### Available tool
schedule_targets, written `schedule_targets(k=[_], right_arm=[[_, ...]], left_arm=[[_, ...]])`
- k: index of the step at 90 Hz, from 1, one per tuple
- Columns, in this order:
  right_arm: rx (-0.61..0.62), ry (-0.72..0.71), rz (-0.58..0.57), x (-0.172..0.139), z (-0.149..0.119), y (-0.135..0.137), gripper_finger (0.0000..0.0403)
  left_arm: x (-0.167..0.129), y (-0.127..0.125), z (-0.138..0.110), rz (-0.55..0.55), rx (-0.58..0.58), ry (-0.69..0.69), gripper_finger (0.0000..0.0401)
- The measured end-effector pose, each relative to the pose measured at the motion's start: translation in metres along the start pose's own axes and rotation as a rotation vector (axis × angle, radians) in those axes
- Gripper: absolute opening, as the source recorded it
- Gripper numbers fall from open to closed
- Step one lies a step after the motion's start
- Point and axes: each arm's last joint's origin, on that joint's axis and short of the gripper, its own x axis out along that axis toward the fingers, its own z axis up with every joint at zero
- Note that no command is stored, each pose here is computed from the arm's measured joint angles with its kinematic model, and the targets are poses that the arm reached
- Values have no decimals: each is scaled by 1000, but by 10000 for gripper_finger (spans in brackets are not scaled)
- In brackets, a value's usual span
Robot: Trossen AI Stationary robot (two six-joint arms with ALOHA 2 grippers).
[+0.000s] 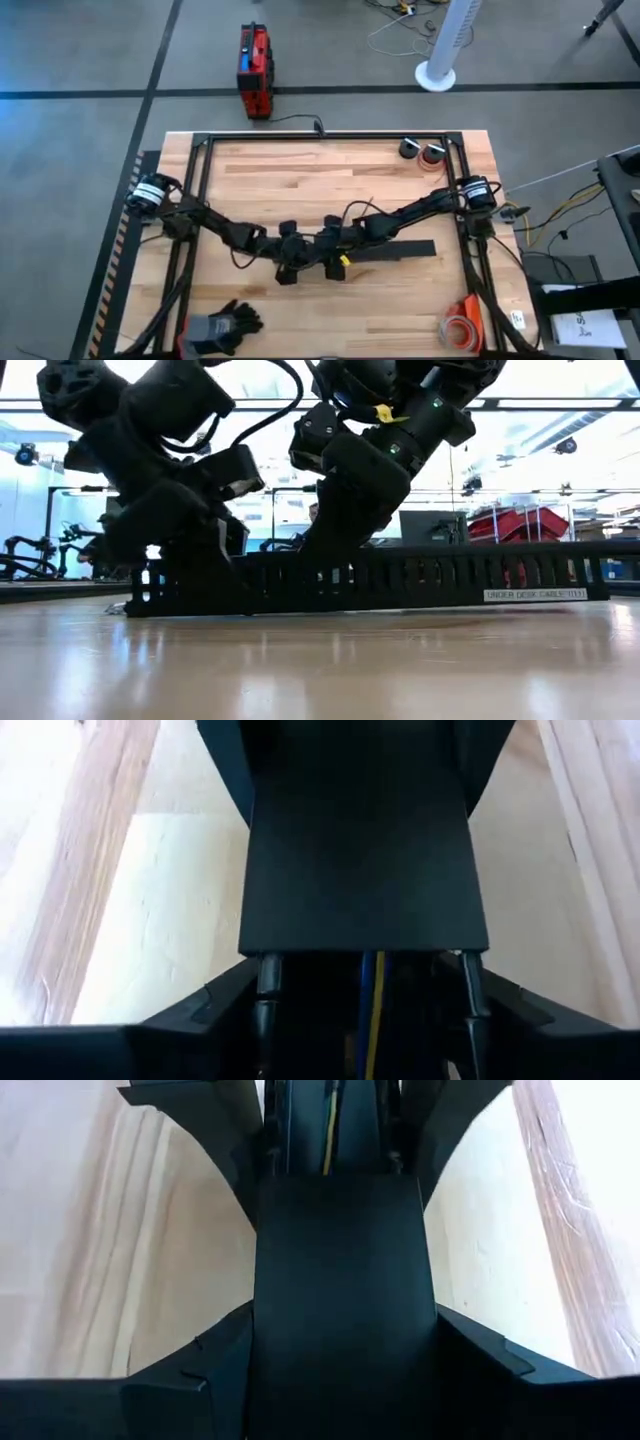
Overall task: Ziptie cables
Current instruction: Insert the cable duct cover into the cable duct
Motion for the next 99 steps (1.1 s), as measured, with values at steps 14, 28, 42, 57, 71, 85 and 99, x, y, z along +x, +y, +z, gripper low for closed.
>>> schedule_targets(k=[14, 28, 42, 57, 71, 85, 99], right_arm=[[3, -40, -9, -2, 4, -2, 216], [2, 17, -7, 1, -8, -3, 216], [-3, 24, 2, 1, -10, -3, 217], [-21, 24, 12, 1, -11, -3, 216], [-45, 22, 53, 1, -11, -2, 219], [-94, 23, 96, 1, -12, 4, 216], [-71, 19, 58, 1, -12, 3, 217]], left_arm=[[-13, 2, 14, 6, -25, -40, 259], [-26, 2, 3, 12, -57, 66, 263], [-32, -4, -12, 13, -102, 137, 248], [-24, -6, -28, -7, -151, 78, 236], [-18, -6, -32, -18, -175, 22, 228], [-18, -5, -31, 2, -174, 8, 220], [-18, -5, -31, 6, -170, 2, 223]])
